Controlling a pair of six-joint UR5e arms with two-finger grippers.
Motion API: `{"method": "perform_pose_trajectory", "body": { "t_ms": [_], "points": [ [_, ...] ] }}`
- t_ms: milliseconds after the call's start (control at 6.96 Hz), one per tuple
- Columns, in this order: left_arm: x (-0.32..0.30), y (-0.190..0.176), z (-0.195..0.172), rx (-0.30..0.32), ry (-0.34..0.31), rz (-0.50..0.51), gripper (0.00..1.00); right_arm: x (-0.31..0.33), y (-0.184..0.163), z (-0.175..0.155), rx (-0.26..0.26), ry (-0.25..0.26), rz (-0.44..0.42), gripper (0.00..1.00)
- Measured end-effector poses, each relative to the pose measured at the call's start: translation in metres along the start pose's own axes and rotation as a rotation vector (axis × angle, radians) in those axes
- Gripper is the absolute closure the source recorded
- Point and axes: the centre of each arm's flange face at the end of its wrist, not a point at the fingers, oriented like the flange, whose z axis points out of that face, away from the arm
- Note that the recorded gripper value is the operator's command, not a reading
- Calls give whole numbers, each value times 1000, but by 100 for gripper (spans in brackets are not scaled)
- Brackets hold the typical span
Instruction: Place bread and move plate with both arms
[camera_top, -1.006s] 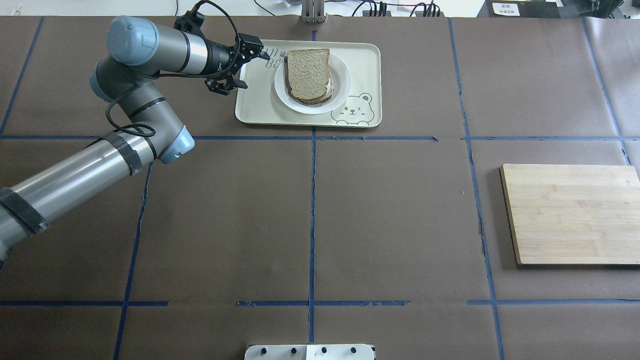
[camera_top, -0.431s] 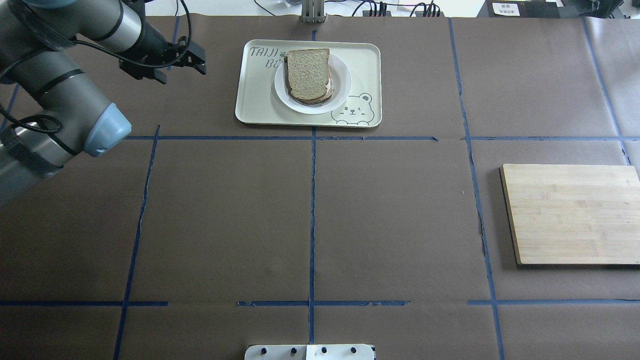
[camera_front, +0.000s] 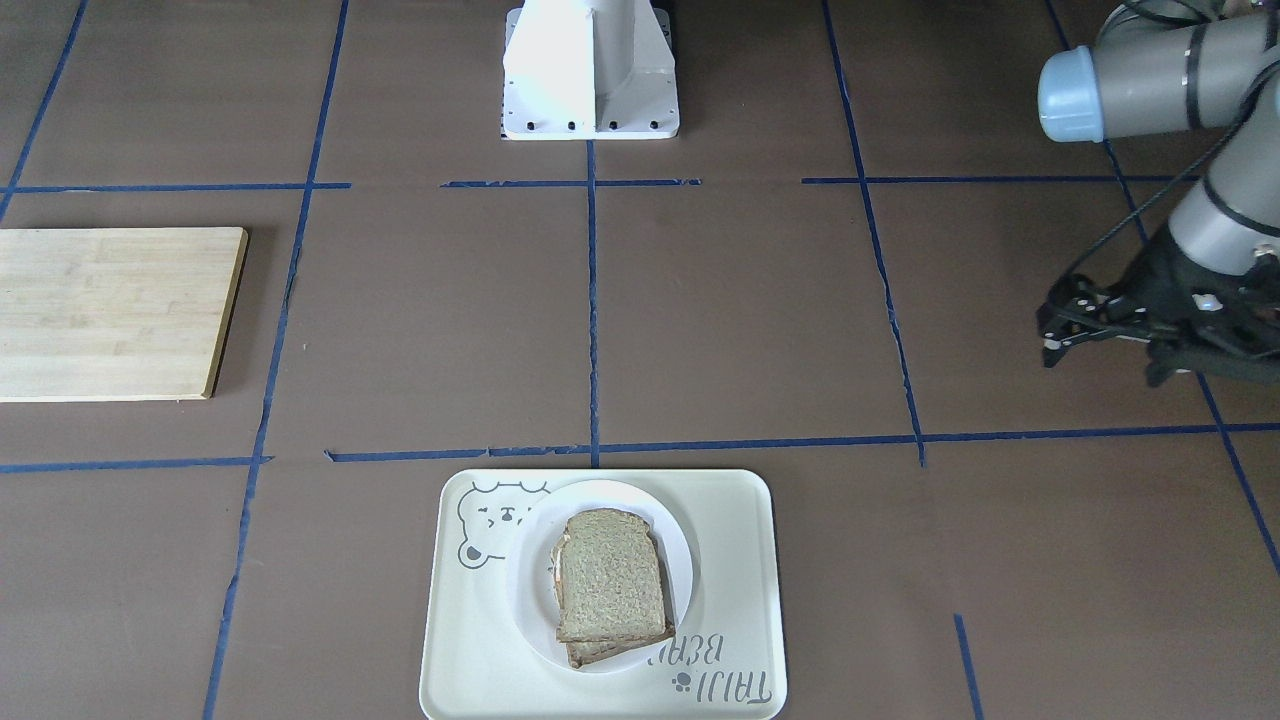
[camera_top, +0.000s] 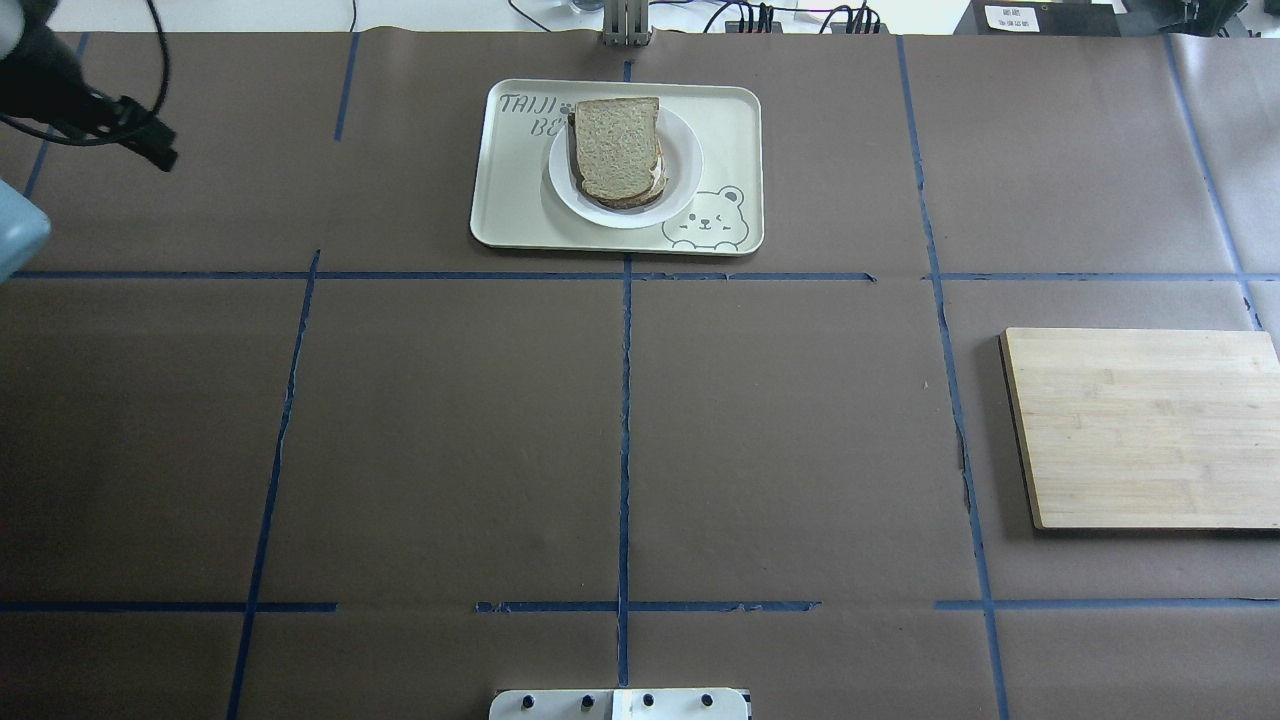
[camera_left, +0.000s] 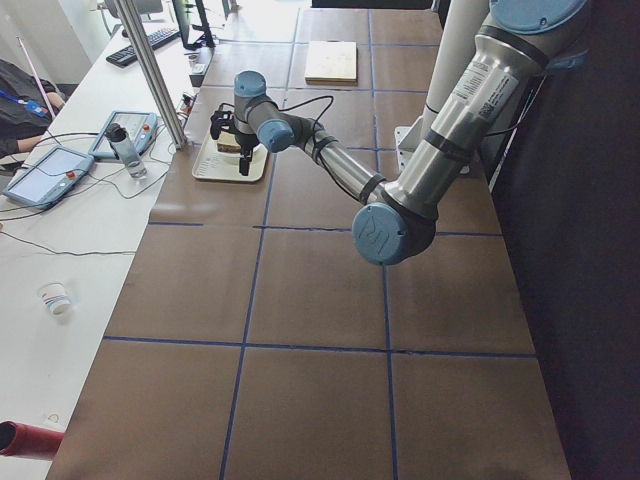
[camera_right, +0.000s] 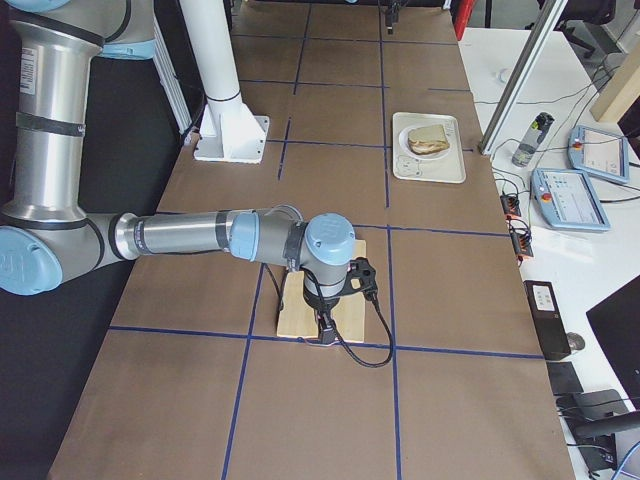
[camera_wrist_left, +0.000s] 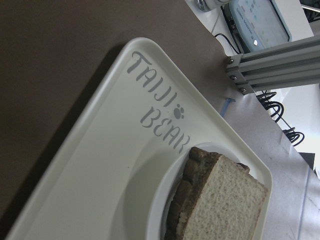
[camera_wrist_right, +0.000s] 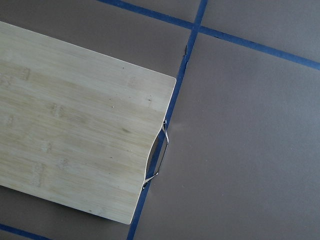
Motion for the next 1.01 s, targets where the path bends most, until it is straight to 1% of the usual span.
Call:
{"method": "perform_pose_trajectory", "body": {
  "t_ms": [144,287,431,575,718,862,1006],
  "points": [
    [-64,30,-8,-24,-24,71,0,0,0,0,0,-1,1,0],
    [-123,64,-15,-42,-37,119,0,0,0,0,-1,-1,2,0],
    [-180,114,-10,-74,-32,114,0,0,0,1,-1,-2,3,0],
    [-222,170,3,-112,-13,52,0,1,2,2,-3,-3,4,0],
    [-248,213,18,-150,0,-9,0,1,3,3,-5,-4,5,0],
    [-263,240,30,-180,8,-49,0,1,4,3,-6,-4,6,0],
    [-271,254,36,-196,13,-73,0,1,5,4,-7,-4,7,0]
  ]
}}
